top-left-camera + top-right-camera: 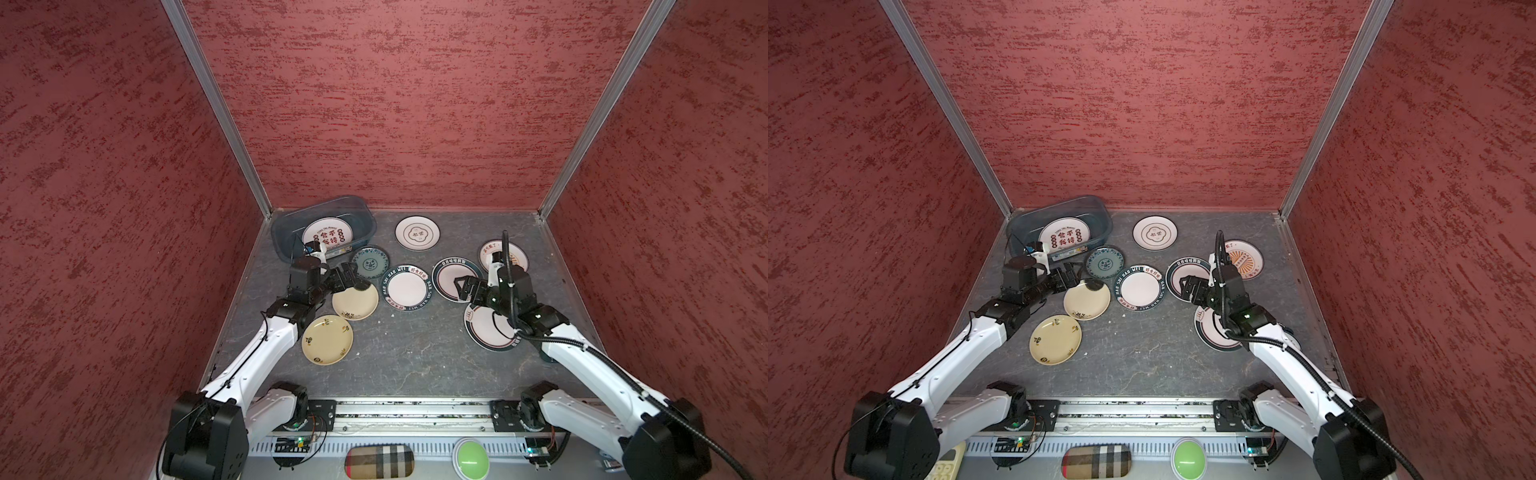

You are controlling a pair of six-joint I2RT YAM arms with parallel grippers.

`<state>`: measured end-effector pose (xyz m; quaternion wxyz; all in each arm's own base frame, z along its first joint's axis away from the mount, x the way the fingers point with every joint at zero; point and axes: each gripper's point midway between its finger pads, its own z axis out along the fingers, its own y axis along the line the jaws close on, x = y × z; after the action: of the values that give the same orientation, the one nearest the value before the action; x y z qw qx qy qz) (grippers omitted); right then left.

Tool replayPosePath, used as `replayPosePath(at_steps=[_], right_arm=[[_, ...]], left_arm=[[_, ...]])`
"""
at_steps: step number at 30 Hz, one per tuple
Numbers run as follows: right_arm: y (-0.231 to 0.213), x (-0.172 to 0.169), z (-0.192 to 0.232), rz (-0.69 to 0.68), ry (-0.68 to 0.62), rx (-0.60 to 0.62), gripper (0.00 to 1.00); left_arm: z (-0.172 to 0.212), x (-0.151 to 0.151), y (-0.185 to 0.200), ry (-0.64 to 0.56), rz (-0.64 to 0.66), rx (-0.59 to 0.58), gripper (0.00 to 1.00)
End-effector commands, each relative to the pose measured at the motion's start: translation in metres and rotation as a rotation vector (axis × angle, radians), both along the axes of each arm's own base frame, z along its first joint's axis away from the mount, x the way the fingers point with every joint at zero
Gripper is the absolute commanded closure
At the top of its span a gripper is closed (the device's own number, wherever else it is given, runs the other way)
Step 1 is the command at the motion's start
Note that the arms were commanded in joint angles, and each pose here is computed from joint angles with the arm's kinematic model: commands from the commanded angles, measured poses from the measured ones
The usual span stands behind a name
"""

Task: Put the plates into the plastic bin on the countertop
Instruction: 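Withdraw the left gripper from the basin while the right gripper moves toward green-rimmed plates, then position the right gripper at the green-rimmed plate nearest it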

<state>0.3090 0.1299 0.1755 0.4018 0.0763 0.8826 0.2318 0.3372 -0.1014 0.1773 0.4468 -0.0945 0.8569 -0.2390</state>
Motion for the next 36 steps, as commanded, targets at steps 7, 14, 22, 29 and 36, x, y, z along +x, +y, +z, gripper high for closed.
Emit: replayPosePath(at_steps=[7,14,22,29,36], right_arm=[[-0.044,-0.007,0.013,-0.062,0.071,-0.043,0.01],[-0.075,-0.020,-0.004,-0.181,0.195,-0.039,0.01],[-0.101,-0.036,-0.016,-0.294,0.233,0.057,0.01],[-0.107,-0.041,-0.031,-0.323,0.272,0.120,0.01],[-0.114,-0.045,-0.044,-0.339,0.301,0.110,0.01]], left_arm=[[0.019,0.005,-0.014,-0.113,-0.066,-0.046,0.01],[0.025,0.010,-0.025,-0.110,-0.097,-0.111,0.01],[0.034,0.003,-0.031,-0.146,-0.137,-0.150,0.01],[0.029,0.004,-0.033,-0.136,-0.146,-0.150,0.01],[0.028,0.003,-0.047,-0.125,-0.230,-0.193,0.01]])
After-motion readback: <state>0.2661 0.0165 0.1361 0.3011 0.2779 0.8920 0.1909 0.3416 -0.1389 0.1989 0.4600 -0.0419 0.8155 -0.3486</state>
